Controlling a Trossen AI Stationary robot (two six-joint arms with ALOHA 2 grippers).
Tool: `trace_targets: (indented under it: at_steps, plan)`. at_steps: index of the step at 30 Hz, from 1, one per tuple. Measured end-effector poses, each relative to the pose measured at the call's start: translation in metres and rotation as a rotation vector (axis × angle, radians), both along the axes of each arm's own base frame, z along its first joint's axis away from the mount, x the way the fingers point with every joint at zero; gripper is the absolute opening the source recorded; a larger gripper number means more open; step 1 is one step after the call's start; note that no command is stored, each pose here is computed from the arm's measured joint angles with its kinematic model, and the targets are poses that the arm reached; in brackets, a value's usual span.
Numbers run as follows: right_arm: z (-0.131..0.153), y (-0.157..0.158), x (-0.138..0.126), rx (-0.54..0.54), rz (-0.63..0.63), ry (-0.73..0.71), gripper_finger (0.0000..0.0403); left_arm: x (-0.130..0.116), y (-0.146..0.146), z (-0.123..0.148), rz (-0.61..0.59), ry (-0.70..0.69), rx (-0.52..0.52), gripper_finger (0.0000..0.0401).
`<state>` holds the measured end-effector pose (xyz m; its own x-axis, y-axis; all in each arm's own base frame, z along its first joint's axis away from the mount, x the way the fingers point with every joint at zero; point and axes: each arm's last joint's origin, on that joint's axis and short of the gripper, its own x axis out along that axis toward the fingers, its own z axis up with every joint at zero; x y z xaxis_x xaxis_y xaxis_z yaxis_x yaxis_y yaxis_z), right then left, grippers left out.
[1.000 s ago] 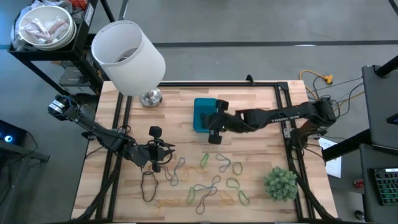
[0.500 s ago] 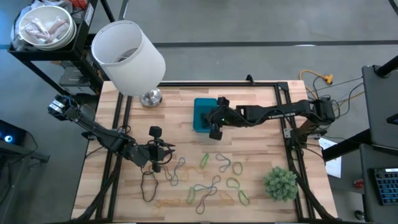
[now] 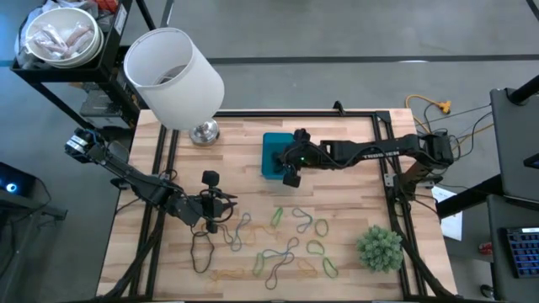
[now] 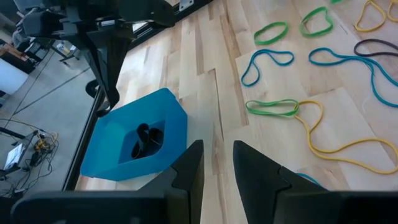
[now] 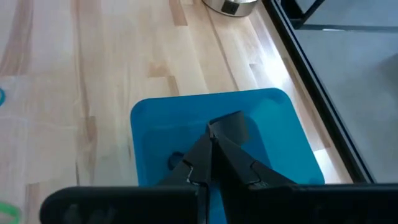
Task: Pick and place rubber bands into bin
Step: Put the black rubber band into the blue bin
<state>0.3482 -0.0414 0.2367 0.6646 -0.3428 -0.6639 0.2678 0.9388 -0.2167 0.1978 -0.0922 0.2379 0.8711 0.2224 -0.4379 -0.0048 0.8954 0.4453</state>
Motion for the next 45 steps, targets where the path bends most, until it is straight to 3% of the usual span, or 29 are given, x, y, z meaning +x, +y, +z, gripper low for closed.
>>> trace_targets:
  at_steps: [6, 16, 22, 36, 45]
  plan:
    - [0.001, 0.000, 0.001, -0.002, 0.005, -0.011, 0.0020, 0.000, 0.000, 0.000, 0.000, 0.000, 0.000, 0.0070]
    - [0.001, 0.000, 0.001, 0.001, 0.002, -0.015, 0.0117, 0.000, 0.000, 0.000, 0.000, 0.000, 0.000, 0.0070]
    - [0.001, 0.001, 0.001, 0.019, 0.021, -0.017, 0.0147, 0.000, 0.000, 0.000, 0.000, 0.000, 0.000, 0.0070]
    - [0.005, 0.007, 0.004, -0.006, 0.062, -0.019, 0.0140, 0.000, 0.000, 0.000, 0.001, -0.001, -0.005, 0.0070]
    - [0.016, 0.043, -0.002, -0.021, 0.178, -0.020, 0.0132, -0.001, 0.000, -0.002, 0.001, 0.005, -0.002, 0.0070]
